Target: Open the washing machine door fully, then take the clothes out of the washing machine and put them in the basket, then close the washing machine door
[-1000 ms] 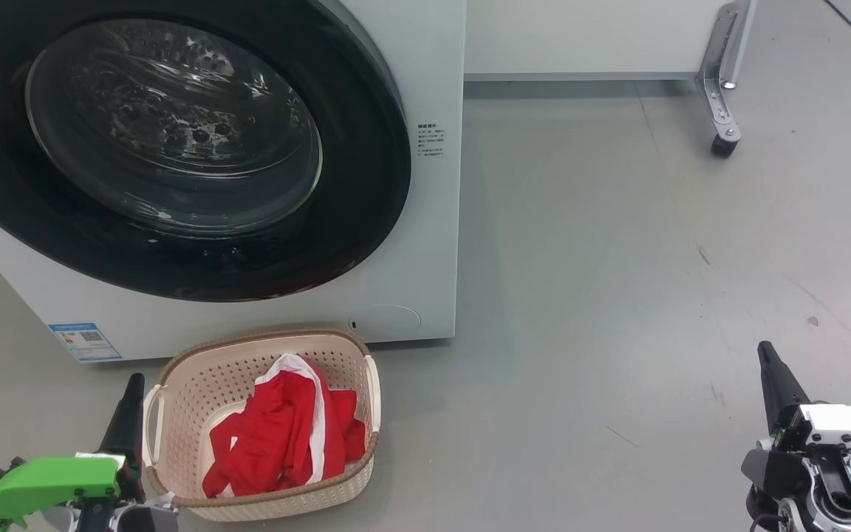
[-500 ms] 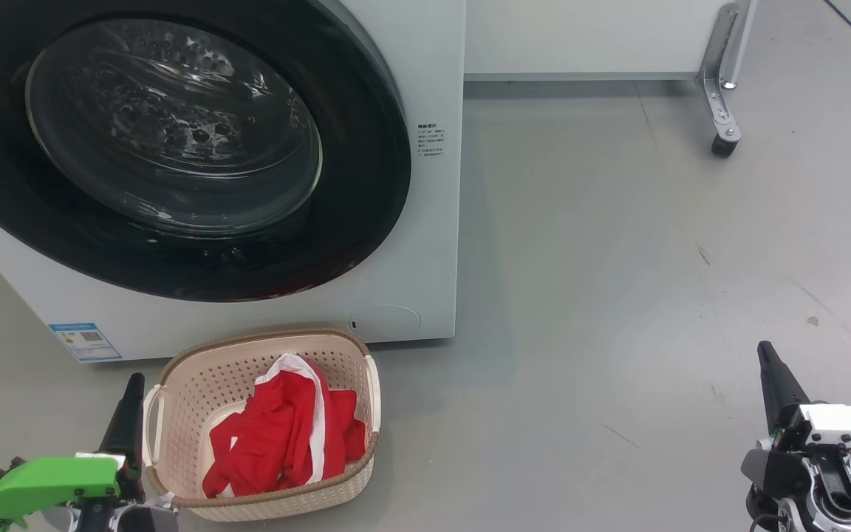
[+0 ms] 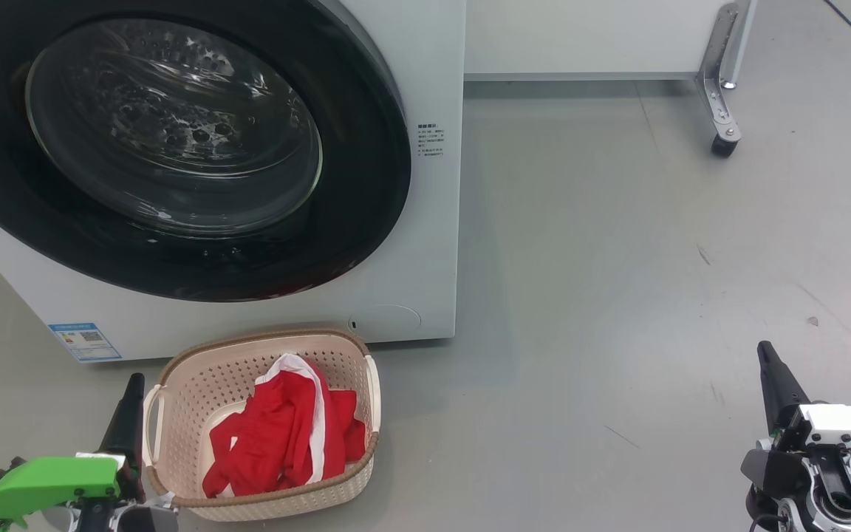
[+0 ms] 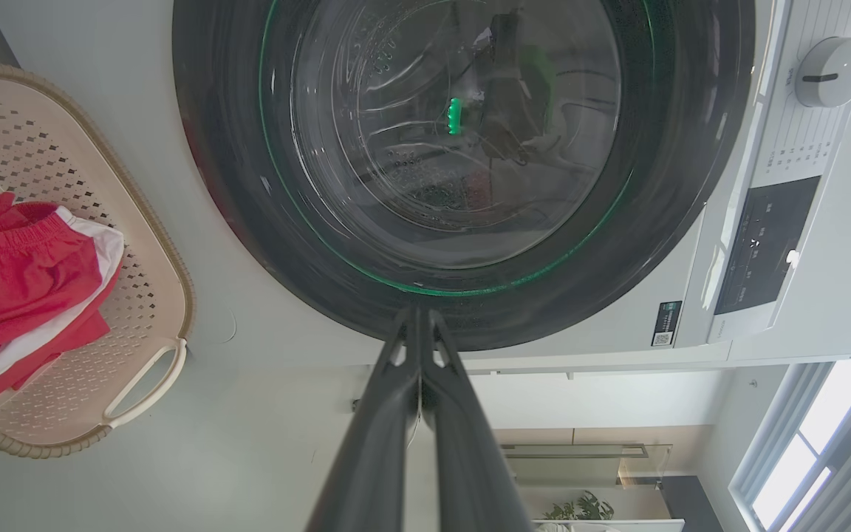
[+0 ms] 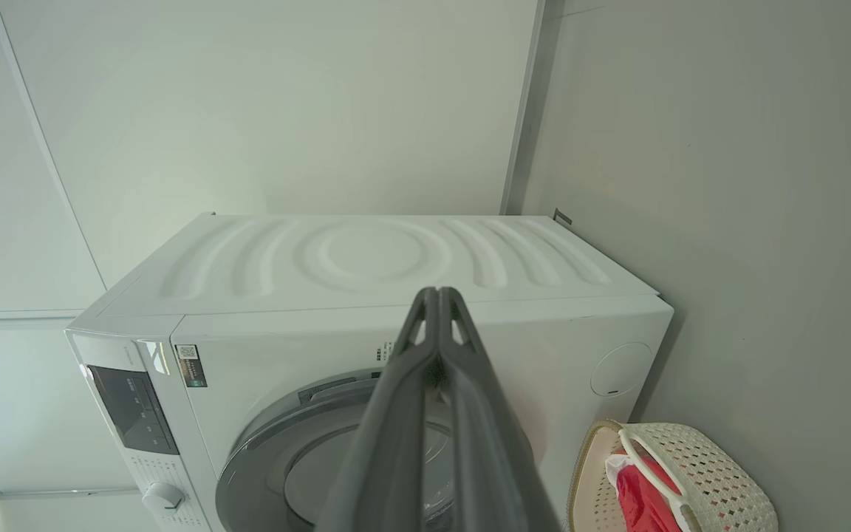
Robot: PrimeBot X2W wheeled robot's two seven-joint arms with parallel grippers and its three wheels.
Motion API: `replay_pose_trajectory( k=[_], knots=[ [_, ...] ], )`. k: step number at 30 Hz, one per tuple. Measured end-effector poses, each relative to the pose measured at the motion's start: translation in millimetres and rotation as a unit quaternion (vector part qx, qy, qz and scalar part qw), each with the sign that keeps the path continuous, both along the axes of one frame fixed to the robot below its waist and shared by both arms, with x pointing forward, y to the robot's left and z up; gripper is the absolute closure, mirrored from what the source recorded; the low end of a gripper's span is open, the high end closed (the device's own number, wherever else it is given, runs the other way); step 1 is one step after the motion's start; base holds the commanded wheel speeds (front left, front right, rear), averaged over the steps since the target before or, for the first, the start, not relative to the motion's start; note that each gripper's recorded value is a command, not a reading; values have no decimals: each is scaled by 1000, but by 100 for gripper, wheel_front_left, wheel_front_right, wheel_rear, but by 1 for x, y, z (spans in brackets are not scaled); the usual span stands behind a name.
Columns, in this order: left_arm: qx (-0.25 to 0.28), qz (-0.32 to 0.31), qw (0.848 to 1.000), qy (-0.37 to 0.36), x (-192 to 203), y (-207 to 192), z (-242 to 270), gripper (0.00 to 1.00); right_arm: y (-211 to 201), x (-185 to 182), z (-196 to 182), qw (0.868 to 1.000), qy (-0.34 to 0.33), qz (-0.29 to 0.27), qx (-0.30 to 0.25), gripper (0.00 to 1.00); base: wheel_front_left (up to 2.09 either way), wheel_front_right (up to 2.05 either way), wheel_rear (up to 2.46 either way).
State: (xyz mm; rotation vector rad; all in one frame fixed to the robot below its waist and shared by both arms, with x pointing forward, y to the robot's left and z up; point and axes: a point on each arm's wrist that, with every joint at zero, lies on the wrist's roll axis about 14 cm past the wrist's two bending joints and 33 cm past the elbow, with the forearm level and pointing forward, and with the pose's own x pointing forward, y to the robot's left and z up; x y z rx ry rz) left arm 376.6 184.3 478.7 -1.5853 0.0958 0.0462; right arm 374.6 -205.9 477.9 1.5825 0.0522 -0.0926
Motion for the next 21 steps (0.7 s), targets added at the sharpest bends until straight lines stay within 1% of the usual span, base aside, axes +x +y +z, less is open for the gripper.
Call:
replay_pose_trajectory(
  k=[21],
  knots=[
    [0,0,1000,0,0,0,0,100,0,0,0,1000,0,0,0,100,0,0,0]
  ],
)
